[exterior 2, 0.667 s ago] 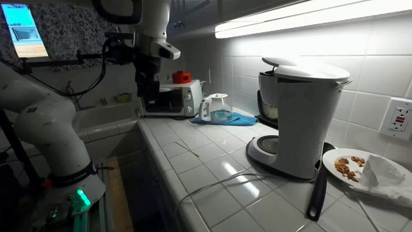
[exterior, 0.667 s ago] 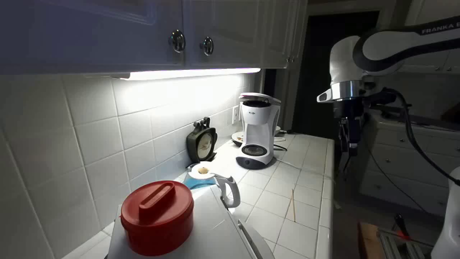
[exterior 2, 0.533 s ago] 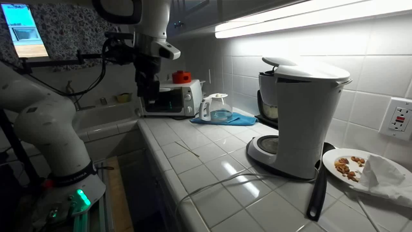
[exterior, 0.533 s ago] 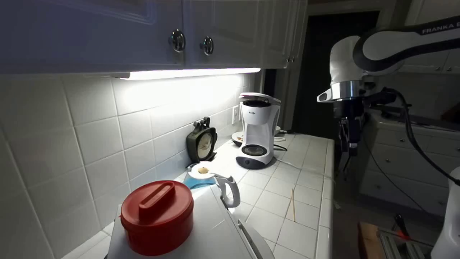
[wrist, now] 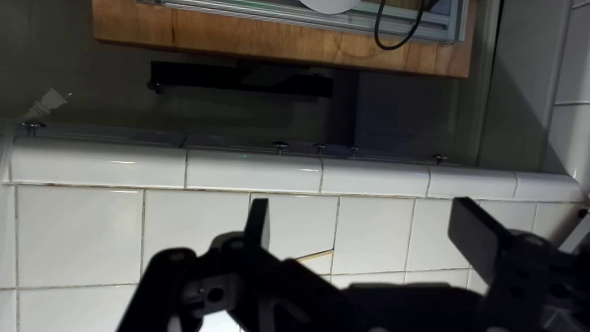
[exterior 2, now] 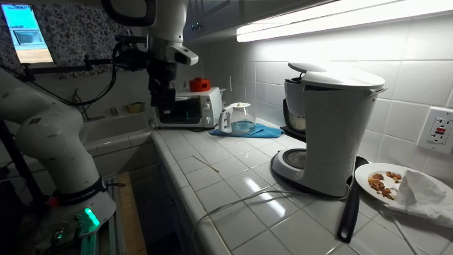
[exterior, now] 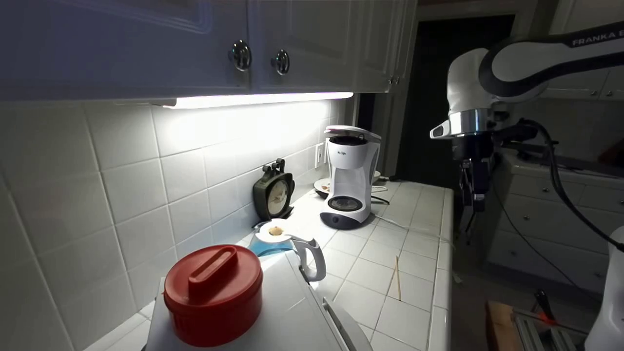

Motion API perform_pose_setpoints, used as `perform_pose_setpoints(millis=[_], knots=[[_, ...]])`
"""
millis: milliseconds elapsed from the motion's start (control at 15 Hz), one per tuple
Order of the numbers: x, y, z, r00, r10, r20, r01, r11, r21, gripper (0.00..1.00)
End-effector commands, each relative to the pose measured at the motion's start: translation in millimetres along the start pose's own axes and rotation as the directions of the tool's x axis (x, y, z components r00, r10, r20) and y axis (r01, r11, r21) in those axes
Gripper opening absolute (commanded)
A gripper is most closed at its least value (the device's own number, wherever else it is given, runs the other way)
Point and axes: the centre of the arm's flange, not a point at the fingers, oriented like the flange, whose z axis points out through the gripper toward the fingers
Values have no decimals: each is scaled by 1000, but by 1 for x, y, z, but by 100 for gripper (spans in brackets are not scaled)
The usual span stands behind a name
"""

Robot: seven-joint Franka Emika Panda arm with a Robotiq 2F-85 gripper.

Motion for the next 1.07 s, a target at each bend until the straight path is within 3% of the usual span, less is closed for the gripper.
perform_pose_setpoints(millis=[0, 467, 1000], knots=[[12, 8, 6, 999, 34, 1, -34, 999, -18, 100], [75, 1, 13, 970, -118, -215, 94, 989, -117, 100], [147, -36, 15, 929, -232, -289, 174, 962, -212, 100]])
